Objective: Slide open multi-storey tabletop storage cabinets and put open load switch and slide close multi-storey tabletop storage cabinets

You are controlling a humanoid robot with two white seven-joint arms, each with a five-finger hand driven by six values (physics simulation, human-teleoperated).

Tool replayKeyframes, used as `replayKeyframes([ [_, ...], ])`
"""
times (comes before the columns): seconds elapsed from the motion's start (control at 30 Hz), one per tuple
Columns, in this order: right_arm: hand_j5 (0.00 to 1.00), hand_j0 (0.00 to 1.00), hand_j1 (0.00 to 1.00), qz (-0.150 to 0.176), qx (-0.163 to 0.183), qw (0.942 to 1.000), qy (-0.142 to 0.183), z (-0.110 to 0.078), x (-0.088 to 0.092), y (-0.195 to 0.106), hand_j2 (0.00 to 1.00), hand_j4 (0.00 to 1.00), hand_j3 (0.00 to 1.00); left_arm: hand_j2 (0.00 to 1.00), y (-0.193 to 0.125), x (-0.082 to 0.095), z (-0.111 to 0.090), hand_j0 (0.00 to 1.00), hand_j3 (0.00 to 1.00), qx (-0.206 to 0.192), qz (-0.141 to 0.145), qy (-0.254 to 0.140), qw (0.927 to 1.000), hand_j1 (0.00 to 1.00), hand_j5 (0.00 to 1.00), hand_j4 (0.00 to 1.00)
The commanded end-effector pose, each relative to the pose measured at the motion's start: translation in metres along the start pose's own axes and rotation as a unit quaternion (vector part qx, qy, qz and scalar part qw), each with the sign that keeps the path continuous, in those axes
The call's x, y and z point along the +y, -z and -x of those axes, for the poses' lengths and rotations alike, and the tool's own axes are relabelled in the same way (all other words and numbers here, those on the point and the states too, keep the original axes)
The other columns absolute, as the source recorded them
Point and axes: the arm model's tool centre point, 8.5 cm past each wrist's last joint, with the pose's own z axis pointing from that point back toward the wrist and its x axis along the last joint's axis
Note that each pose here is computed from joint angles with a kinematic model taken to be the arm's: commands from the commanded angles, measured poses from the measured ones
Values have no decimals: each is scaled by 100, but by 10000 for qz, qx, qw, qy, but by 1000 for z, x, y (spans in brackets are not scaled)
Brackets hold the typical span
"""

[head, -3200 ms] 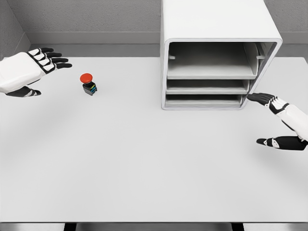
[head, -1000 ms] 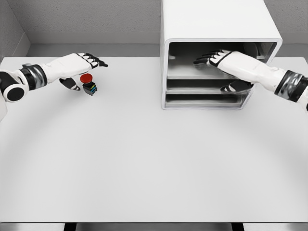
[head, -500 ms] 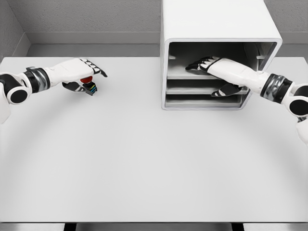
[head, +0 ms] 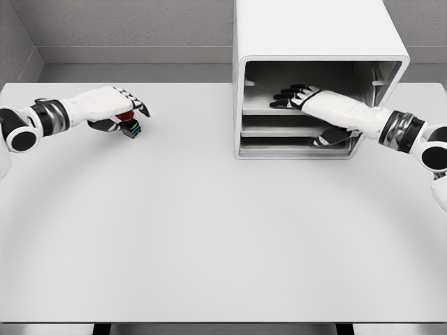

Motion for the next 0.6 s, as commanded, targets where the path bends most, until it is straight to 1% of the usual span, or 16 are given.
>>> replayKeyframes([
  [0.0,96,96,96,-236,79,9994,-228,2,6,0,96,96,96,67,-2,1,2,67,67,19,-32,-28,10000,67,67,67],
  [0.1,96,96,96,-211,92,9994,-273,2,2,-4,96,96,96,64,-5,1,5,64,64,60,-32,-26,10000,64,64,64],
  [0.2,96,96,96,-183,32,9990,-401,-4,-3,-8,96,96,96,54,-6,1,5,54,54,67,-29,-24,10000,54,54,54],
  [0.27,96,96,96,-210,66,9990,-397,-2,-2,-11,96,96,96,49,-6,0,6,49,49,70,-14,-26,10000,49,49,49],
  [0.33,96,96,96,-209,68,9990,-395,-2,-2,-12,96,96,96,46,-6,1,5,46,46,65,-22,-22,10000,46,46,46],
  [0.37,96,96,96,-227,73,9990,-369,-1,1,-13,96,96,96,45,-6,0,6,45,45,70,-14,-26,10000,45,45,45],
  [0.47,96,96,96,-227,94,9990,-381,0,0,-17,96,96,96,45,-6,1,5,45,45,63,-27,-28,10000,45,45,45],
  [0.5,96,96,96,-207,32,9986,-492,-6,-5,-18,96,96,96,45,-6,1,5,45,45,63,-27,-28,10000,45,45,45],
  [0.53,96,96,96,-225,-7,9982,-560,-10,-5,-22,96,96,96,45,-6,1,5,45,45,63,-27,-28,10000,45,45,45],
  [0.57,96,96,96,-148,19,9982,-581,-10,-9,-25,96,96,96,46,-6,1,5,46,46,63,-27,-28,10000,46,46,46],
])
